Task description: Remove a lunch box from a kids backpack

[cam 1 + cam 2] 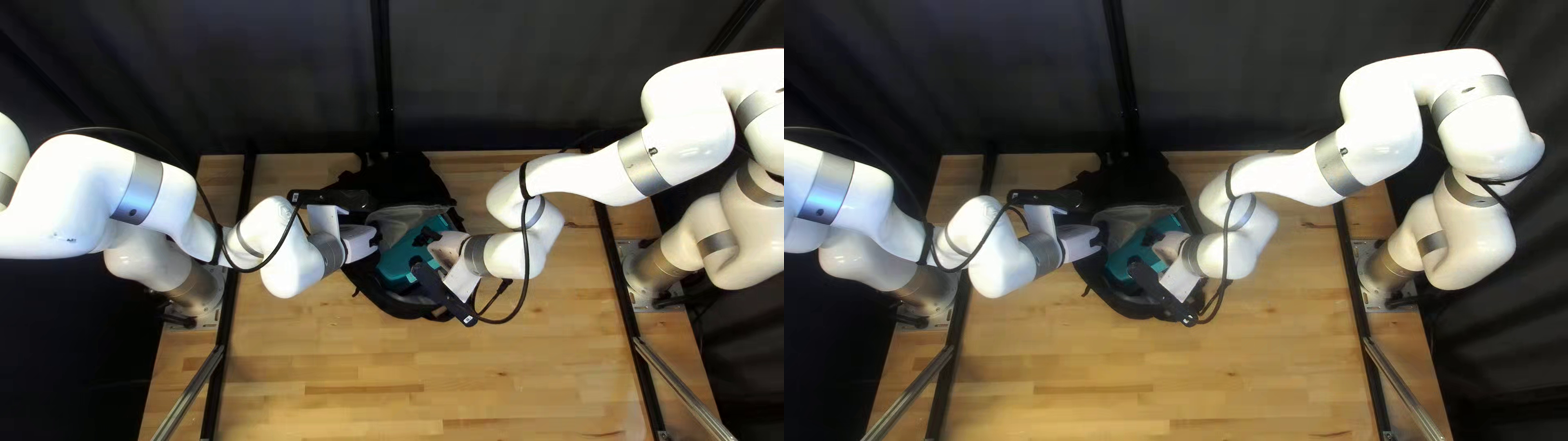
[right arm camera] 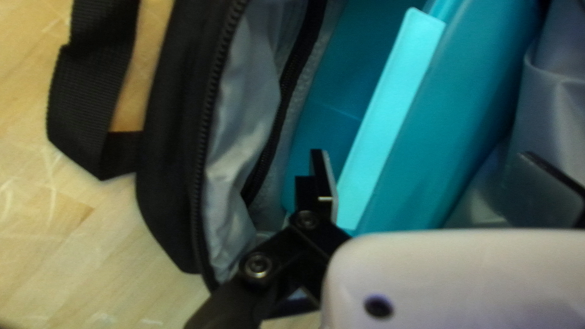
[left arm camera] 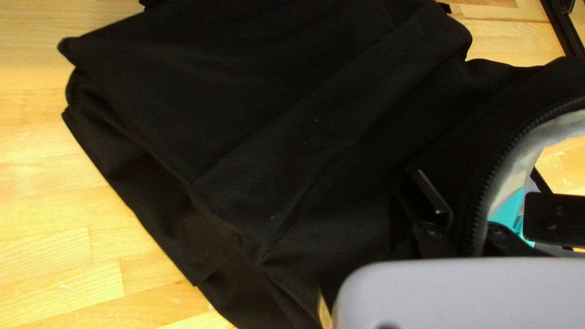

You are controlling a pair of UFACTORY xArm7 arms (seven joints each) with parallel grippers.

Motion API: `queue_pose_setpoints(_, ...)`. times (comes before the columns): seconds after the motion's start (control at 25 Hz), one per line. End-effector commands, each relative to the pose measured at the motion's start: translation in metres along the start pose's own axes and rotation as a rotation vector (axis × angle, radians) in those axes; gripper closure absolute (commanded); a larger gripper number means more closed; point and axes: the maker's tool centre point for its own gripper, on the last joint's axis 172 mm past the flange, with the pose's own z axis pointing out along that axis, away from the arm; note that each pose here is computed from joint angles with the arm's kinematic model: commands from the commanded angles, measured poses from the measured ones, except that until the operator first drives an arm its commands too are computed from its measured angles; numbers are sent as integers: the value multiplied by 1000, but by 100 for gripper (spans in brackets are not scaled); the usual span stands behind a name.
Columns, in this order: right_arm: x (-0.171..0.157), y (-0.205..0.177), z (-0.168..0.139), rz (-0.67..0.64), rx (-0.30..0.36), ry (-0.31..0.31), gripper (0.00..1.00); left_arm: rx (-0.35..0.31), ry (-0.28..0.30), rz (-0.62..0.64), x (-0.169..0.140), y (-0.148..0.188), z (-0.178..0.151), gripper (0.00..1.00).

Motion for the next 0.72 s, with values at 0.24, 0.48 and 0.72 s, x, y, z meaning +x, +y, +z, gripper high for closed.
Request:
queue_pose_setpoints(0.24, -1, 20, -4, -9, -1, -15, 0, 0, 0, 0, 0, 0, 0, 100)
queue_pose_setpoints(0.48, 2, -1, 9, 8, 31, -7, 0, 0, 0, 0, 0, 0, 0, 100)
queue_pose_setpoints(0.72, 7, -4, 8, 13, 52, -4, 0, 0, 0, 0, 0, 0, 0, 100)
